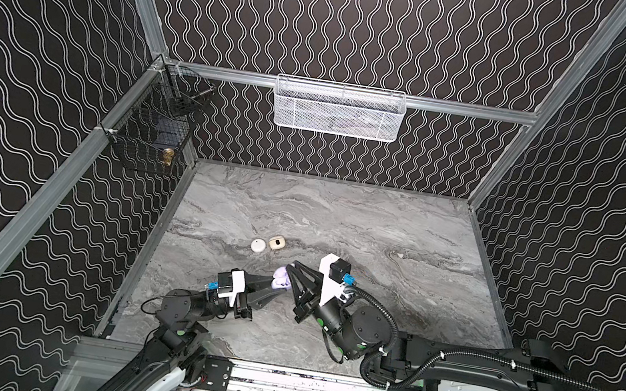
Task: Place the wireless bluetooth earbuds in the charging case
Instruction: 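Lower the earbud into the open lavender case slot with the right gripper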
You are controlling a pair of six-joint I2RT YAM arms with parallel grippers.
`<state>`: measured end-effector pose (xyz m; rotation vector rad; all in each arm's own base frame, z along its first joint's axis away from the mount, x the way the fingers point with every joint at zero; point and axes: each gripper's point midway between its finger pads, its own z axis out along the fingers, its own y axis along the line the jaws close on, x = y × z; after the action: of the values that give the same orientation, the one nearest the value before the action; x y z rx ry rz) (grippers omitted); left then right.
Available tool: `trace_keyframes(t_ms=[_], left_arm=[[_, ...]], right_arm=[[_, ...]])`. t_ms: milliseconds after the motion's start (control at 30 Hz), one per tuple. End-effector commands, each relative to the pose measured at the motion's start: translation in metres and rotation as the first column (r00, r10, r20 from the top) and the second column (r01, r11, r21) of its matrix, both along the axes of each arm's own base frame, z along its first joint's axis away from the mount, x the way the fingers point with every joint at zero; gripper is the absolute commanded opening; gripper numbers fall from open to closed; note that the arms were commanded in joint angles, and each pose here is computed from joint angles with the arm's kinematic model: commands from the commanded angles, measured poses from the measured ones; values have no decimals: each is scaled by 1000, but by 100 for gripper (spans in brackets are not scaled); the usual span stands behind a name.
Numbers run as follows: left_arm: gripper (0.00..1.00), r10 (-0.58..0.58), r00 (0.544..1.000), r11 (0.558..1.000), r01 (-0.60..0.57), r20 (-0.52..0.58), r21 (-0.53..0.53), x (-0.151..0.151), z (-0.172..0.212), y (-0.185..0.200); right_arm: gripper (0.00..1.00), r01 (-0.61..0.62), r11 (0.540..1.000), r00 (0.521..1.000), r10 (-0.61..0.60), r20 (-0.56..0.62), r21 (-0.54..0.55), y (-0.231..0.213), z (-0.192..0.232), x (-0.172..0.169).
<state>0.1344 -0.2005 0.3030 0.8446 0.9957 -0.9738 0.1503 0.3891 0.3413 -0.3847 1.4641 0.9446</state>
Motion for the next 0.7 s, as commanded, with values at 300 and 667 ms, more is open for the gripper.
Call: trace_keyframes(t_ms=[300, 667], left_arm=[[0, 35, 999, 999, -34, 23, -20, 4, 8, 3], [0, 61, 998, 998, -61, 5, -18, 10, 5, 4]], right_arm=[[1, -22, 999, 1000, 22, -8, 28, 2, -6, -3], [1, -10, 1000, 1000, 10, -8, 22, 2, -14, -2]])
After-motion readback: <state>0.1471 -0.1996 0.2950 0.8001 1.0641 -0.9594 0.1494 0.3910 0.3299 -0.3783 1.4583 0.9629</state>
